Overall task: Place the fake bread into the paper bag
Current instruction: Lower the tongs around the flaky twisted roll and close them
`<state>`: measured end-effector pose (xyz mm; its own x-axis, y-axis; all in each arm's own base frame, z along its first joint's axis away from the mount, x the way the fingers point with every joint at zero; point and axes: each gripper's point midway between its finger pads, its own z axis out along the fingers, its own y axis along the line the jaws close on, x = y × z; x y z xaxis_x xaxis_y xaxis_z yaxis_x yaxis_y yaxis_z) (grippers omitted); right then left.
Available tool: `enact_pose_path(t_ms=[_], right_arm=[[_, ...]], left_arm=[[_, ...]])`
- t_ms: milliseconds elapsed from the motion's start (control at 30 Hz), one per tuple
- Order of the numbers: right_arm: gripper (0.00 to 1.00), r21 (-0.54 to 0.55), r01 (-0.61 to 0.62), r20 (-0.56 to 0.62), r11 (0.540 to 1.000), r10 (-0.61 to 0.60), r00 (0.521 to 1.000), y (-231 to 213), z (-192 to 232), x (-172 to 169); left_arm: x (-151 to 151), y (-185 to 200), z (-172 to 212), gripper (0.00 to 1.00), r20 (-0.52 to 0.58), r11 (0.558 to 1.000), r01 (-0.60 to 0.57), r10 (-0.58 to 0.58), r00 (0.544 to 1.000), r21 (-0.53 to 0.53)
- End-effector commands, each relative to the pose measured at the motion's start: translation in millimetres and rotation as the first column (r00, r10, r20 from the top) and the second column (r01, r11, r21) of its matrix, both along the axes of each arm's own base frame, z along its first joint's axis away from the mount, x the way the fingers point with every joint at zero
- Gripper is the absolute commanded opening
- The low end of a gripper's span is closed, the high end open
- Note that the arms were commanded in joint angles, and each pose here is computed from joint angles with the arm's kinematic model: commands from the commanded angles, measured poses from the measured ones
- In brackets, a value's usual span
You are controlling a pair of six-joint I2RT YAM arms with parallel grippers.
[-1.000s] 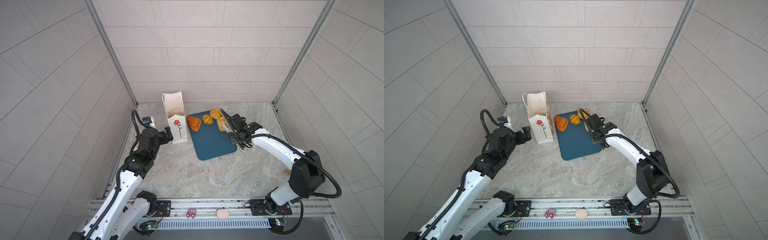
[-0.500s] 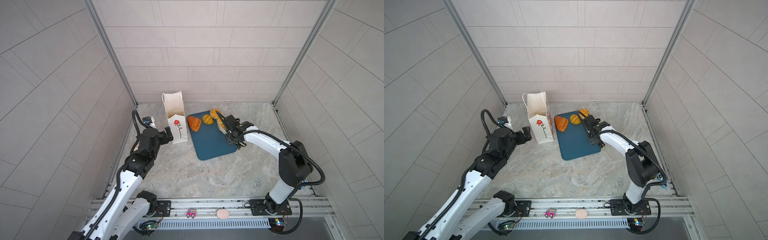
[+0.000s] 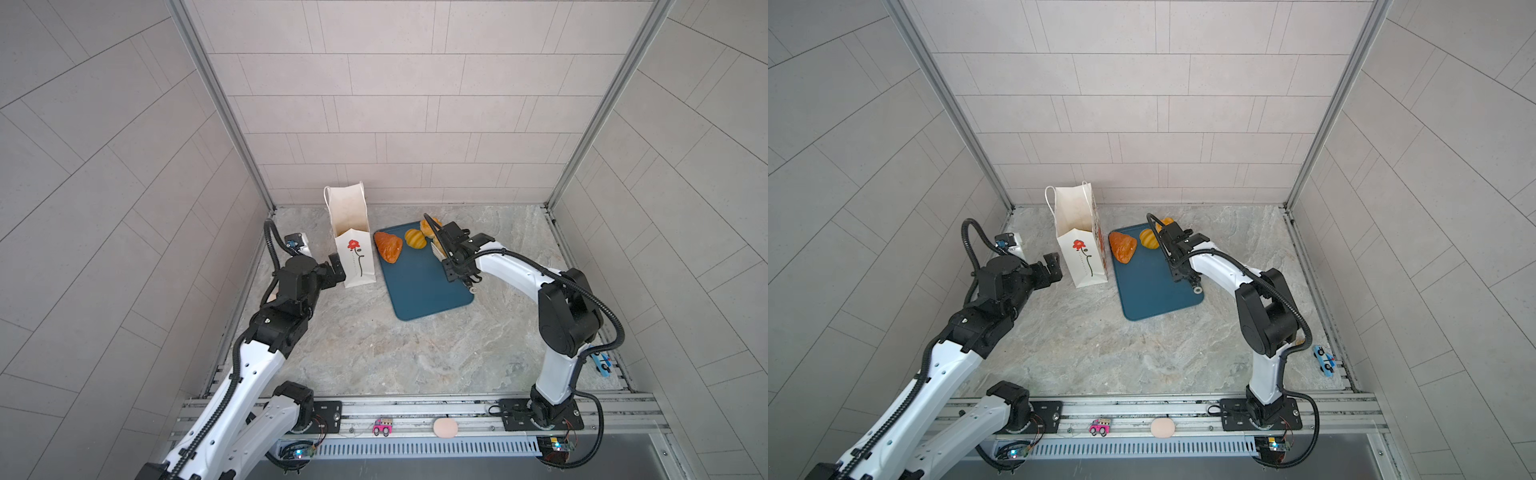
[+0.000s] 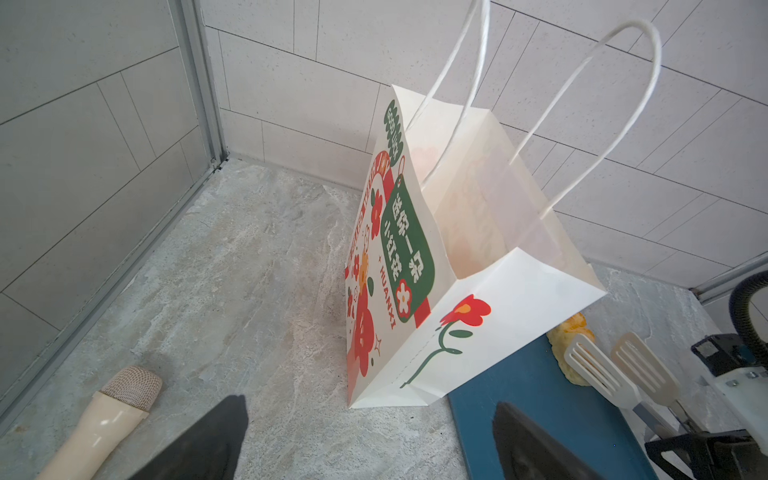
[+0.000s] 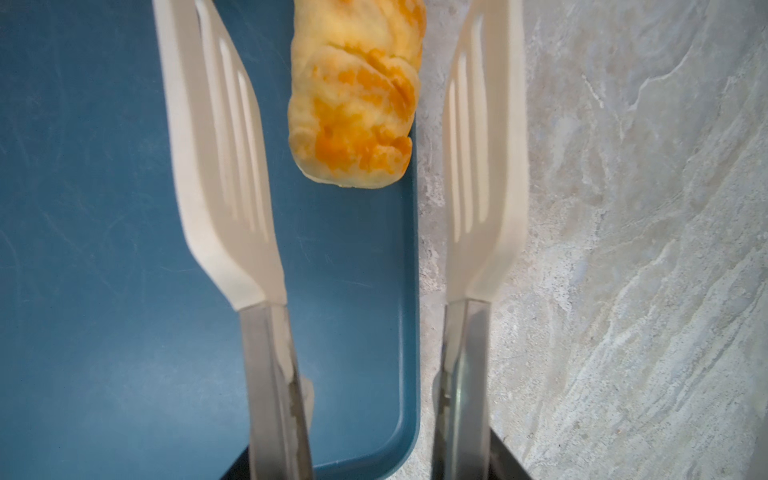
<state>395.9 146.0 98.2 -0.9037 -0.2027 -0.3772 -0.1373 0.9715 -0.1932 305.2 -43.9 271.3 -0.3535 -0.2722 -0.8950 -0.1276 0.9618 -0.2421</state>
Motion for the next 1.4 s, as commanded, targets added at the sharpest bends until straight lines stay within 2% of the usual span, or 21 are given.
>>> enact_pose_path(t_ms=[0, 500, 767, 1233, 1367], right_arm=[[0.59, -0.031, 0.040, 0.013, 0.999, -0.039, 0.999, -8.6, 8.5, 6.3], [0.59, -0.062, 0.019, -0.073, 0.998, -0.023, 0.997, -5.5, -13.1, 7.2], [0.55, -0.068, 0.000, -0.125, 0.998, -0.009, 0.992, -6.6, -22.4, -2.7], [0.27, -0.044, -0.040, -0.142, 0.998, 0.033, 0.989, -2.0, -16.9, -7.7], [0.23, -0.036, -0.049, -0.132, 0.998, 0.044, 0.990, -1.5, -9.2, -11.3]], left_arm=[[-3.5, 4.3, 8.4, 1.00, 0.022, 1.000, -0.016, 0.016, 1.000, 0.014], [-7.3, 9.1, 9.9, 1.00, 0.032, 0.999, -0.031, 0.030, 0.999, 0.031], [-6.8, 8.9, 10.7, 1.00, 0.034, 0.999, -0.029, 0.028, 0.999, 0.035], [-4.8, 6.8, 11.8, 1.00, 0.036, 0.999, -0.023, 0.022, 0.999, 0.027], [-5.1, 6.9, 10.3, 1.00, 0.033, 0.999, -0.024, 0.023, 0.999, 0.026]])
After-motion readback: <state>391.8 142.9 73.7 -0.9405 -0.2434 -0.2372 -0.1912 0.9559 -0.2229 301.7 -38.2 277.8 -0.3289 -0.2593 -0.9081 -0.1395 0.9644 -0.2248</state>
